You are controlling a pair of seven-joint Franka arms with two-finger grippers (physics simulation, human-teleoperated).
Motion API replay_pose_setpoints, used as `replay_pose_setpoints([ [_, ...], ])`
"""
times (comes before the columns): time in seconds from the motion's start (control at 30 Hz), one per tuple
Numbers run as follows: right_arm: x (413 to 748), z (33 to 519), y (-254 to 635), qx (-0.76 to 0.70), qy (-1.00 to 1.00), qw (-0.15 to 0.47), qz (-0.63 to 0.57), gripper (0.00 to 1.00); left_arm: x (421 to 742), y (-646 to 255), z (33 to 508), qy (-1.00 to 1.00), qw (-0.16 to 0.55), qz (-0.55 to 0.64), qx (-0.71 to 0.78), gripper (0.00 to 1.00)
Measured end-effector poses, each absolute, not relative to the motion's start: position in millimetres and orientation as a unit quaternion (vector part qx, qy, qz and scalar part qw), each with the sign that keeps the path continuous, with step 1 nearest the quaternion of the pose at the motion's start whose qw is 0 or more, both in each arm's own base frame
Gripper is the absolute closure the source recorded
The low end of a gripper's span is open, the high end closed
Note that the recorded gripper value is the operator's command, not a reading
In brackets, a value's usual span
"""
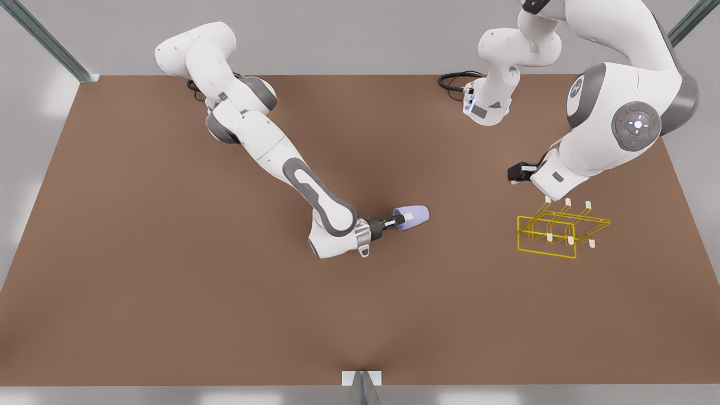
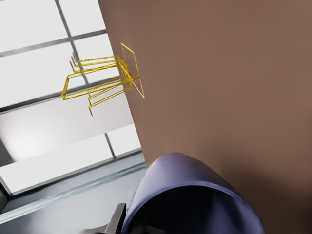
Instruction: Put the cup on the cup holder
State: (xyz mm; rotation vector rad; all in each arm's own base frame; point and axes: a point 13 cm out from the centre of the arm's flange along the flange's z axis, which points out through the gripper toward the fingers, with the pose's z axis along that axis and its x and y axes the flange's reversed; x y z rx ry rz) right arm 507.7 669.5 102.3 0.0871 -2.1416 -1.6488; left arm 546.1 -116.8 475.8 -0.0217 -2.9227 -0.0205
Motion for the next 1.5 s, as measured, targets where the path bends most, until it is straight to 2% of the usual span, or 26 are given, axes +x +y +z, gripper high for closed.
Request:
replay_pose_setpoints([
  [0.03, 508.9, 99.9, 667.8, 0.035, -0.775, 0.213, -0.594, 0.11, 546.0, -116.8, 475.8, -0.994, 0.109, -0.007, -0.007, 0.0],
  [0.07, 509.6, 98.6, 666.8, 0.039, -0.776, 0.209, -0.593, 0.01, 546.0, -116.8, 475.8, -0.994, 0.109, -0.007, -0.007, 0.0],
  [0.17, 515.4, 92.7, 659.4, 0.048, -0.782, 0.197, -0.59, 0.0, 545.8, -119.9, 476.1, -0.994, 0.108, -0.006, -0.01, 0.0],
  [0.27, 543.6, 83.4, 622.9, 0.053, -0.793, 0.181, -0.58, 0.0, 540.9, -162.8, 469.3, -0.993, 0.11, 0.001, -0.052, 0.0],
  [0.4, 590.7, 98.5, 552.2, 0.084, -0.809, 0.159, -0.56, 0.0, 517.7, -309.6, 373.6, -0.961, 0.172, 0.038, -0.212, 0.0],
  [0.47, 633.0, 151.2, 483.5, 0.137, -0.834, 0.126, -0.519, 0.0, 503.7, -359.9, 325.3, -0.94, 0.181, 0.033, -0.286, 0.0],
  [0.5, 654.1, 200.4, 438.8, 0.174, -0.853, 0.1, -0.481, 0.0, 500.6, -374.2, 305.1, -0.931, 0.184, 0.034, -0.312, 0.0],
  [0.57, 669.2, 309.4, 340.2, 0.255, -0.903, 0.053, -0.342, 0.0, 499.1, -389.2, 272.6, -0.916, 0.183, 0.025, -0.356, 0.0],
  [0.6, 671.5, 343.8, 277.8, 0.267, -0.927, 0.044, -0.261, 0.0, 498.2, -390.9, 256.4, -0.907, 0.179, 0.007, -0.38, 0.01],
  [0.67, 645.6, 372.7, 156.0, 0.235, -0.959, 0.076, -0.14, 0.0, 498.3, -384.5, 228.2, -0.888, 0.173, -0.027, -0.425, 0.01],
  [0.73, 606.8, 374.9, 79.7, 0.193, -0.971, 0.118, -0.076, 0.0, 500.7, -379.6, 213.0, -0.868, 0.163, -0.049, -0.466, 0.01],
  [0.8, 555.4, 371.4, 53.5, 0.168, -0.974, 0.153, -0.021, 0.0, 503.6, -362.9, 197.3, -0.851, 0.159, -0.062, -0.496, 0.0],
  [0.87, 536.2, 374.7, 48.9, 0.158, -0.976, 0.149, 0.001, 0.0, 510.1, -352.9, 189.7, -0.839, 0.147, -0.062, -0.52, 0.0],
  [1.0, 543.1, 385.0, 35.2, 0.121, -0.982, 0.139, 0.026, 0.0, 514.7, -349.3, 172.0, -0.818, 0.123, -0.047, -0.559, 0.0],
  [1.07, 559.4, 423.3, 34.8, 0.109, -0.987, 0.11, 0.051, 0.0, 515.9, -357.1, 169.0, -0.811, 0.105, -0.04, -0.574, 0.0],
  [1.17, 563.6, 447.7, -13.9, 0.041, -0.993, 0.1, 0.05, 0.0, 516.2, -365.1, 164.2, -0.806, 0.086, -0.033, -0.584, 0.0],
  [1.5, 561.4, 463.6, -44.0, -0.039, -0.992, 0.101, 0.061, 0.0, 496.3, -358.1, 116.3, -0.799, 0.09, -0.018, -0.595, 0.0],
])
